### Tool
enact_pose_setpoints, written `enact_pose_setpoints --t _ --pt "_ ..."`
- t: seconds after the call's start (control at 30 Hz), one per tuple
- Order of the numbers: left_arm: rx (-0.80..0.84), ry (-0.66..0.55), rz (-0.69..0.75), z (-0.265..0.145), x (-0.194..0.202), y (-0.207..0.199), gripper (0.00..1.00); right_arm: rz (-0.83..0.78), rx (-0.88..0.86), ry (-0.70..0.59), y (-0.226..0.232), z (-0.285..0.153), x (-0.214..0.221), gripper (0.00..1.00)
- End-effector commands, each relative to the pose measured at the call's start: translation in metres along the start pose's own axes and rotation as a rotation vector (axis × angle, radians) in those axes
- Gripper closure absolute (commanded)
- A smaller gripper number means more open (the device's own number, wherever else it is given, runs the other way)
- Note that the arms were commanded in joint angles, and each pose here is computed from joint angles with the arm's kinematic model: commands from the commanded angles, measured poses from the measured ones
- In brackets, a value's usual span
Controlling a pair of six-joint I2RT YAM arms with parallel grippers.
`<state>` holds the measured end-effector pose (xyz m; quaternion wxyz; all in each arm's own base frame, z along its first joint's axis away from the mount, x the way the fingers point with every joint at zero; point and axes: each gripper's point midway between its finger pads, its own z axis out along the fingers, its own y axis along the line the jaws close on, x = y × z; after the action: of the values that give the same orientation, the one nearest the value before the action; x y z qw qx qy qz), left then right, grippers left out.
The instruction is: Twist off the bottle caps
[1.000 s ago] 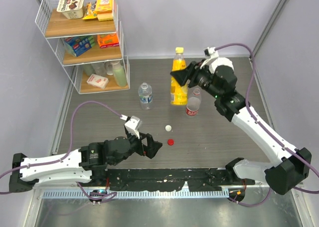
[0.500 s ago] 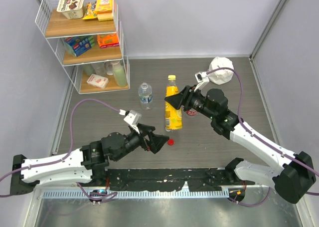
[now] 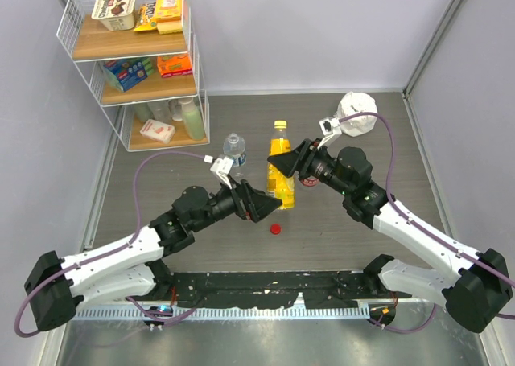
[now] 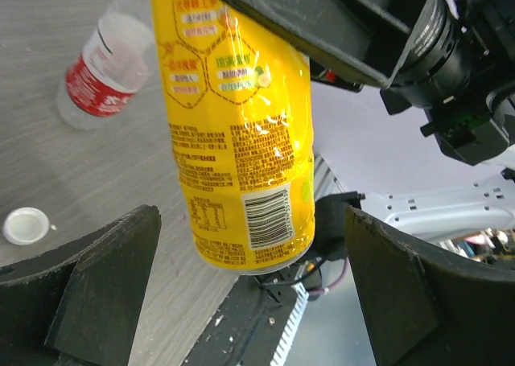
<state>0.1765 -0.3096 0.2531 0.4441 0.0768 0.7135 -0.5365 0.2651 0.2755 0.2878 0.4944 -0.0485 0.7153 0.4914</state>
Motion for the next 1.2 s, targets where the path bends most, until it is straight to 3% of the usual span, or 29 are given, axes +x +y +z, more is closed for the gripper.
enact_pose_setpoints --t 0.0,0.33,0.83,1.17 --pt "0.164 0.016 -0.026 0.009 -0.009 -0.038 0.01 -0.009 -0.058 -0.072 0.017 -0.001 -0.019 0.61" --pt "0.194 0.010 -0.042 0.035 -0.006 -0.037 0.00 0.012 -0.074 -0.066 0.017 0.003 -0.015 0.61" --pt "0.129 0.001 0.008 0.042 -0.017 -0.021 0.01 0.005 -0.073 -0.039 0.016 0.003 -0.010 0.60" --pt "0.135 0.034 0.021 0.049 -0.010 -0.018 0.29 0.013 -0.054 -0.042 0.013 0.002 -0.010 0.57"
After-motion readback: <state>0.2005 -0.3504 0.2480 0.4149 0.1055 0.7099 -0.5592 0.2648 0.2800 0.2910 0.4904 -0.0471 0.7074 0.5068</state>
